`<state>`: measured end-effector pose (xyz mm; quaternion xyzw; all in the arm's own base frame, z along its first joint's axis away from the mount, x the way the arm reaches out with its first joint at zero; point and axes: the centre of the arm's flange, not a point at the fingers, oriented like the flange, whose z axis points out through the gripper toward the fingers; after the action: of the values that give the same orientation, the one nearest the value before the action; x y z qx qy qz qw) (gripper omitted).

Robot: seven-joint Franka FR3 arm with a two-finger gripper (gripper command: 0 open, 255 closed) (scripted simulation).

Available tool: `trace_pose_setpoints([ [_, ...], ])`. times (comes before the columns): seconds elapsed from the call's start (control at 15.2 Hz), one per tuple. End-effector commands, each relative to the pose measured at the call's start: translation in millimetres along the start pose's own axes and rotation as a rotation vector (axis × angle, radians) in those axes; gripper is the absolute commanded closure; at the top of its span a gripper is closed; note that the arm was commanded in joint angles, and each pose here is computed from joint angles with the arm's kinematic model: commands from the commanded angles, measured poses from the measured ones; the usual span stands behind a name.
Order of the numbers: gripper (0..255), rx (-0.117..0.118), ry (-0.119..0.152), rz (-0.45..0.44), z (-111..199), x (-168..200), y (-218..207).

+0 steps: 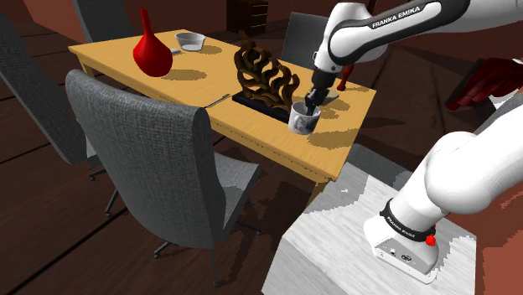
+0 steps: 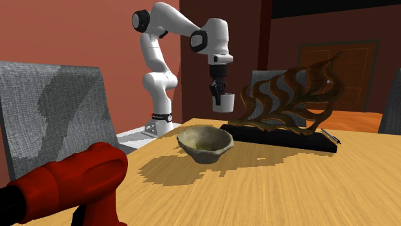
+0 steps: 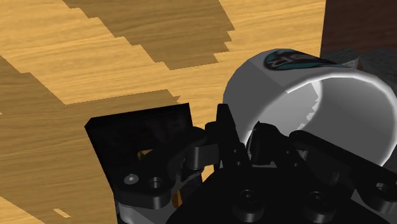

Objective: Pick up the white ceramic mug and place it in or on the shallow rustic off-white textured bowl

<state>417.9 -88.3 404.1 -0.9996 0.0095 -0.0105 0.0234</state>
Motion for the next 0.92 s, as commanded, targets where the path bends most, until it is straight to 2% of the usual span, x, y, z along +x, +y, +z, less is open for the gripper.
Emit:
trace_pose_setpoints([
  [0.0, 255, 0.0, 0.0, 0.0, -11, 0, 0],
  [0.86, 255, 0.0, 0.0, 0.0, -80, 1, -3],
])
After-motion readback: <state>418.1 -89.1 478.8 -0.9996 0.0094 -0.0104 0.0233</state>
